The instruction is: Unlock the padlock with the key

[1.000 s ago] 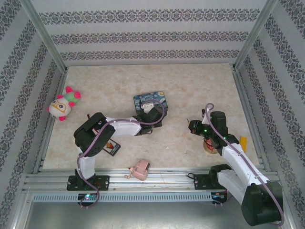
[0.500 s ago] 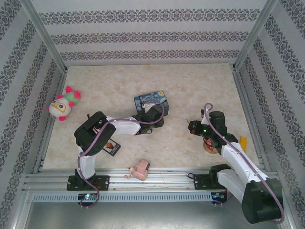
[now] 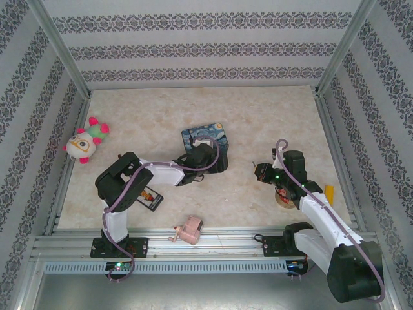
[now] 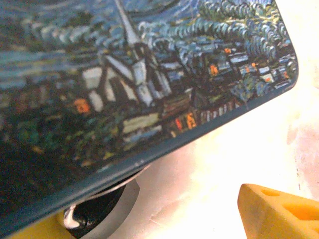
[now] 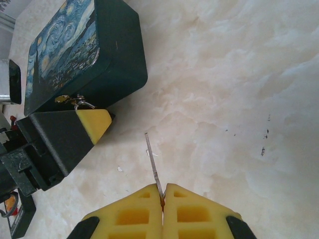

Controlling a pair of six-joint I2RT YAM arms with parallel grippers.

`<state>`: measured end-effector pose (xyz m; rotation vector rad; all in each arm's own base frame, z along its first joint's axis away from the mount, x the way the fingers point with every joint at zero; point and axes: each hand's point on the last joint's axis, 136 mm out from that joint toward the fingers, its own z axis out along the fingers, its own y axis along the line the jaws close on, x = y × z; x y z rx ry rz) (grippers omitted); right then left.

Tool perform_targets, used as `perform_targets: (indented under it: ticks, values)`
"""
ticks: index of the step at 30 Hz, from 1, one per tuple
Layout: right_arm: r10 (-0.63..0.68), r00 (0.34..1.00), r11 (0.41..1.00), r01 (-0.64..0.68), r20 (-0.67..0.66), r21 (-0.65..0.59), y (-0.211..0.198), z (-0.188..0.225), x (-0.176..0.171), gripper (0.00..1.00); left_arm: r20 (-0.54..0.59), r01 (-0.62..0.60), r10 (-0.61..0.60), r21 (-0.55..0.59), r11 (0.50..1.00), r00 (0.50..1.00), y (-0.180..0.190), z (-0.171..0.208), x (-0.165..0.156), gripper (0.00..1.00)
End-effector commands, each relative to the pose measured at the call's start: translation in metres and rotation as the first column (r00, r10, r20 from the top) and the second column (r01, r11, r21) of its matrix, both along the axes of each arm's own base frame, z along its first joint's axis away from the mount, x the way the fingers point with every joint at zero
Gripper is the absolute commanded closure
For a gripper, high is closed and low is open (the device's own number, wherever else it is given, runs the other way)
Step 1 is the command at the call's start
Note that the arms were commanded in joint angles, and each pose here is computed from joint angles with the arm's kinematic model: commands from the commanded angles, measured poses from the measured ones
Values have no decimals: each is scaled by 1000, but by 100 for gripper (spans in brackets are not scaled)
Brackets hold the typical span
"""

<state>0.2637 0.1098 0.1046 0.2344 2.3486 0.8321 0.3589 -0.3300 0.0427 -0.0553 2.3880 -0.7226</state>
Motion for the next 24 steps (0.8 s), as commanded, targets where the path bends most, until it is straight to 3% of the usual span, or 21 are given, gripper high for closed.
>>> perform_targets:
  ticks: [1, 8, 14, 19, 24]
  values:
    - [13, 1000, 1000, -13, 22, -25, 1, 6, 3, 100, 19, -4, 4, 9, 1000, 1000, 15, -3, 5, 20]
    - [10, 1000, 1000, -9, 29, -25, 1, 9, 4, 100, 40, -42, 40, 36, 999, 998, 26, -14, 9, 39]
    - [9, 1000, 1000, -8, 30, -28, 1, 8, 4, 100, 64, -58, 56, 39, 998, 996, 27, -20, 13, 48]
    - [12, 1000, 999, -12, 25, -32, 1, 8, 5, 100, 84, -59, 56, 30, 998, 995, 25, -18, 17, 68]
    - [9, 1000, 999, -8, 24, -32, 1, 7, 4, 100, 96, -39, 38, 10, 999, 995, 20, -8, 18, 81]
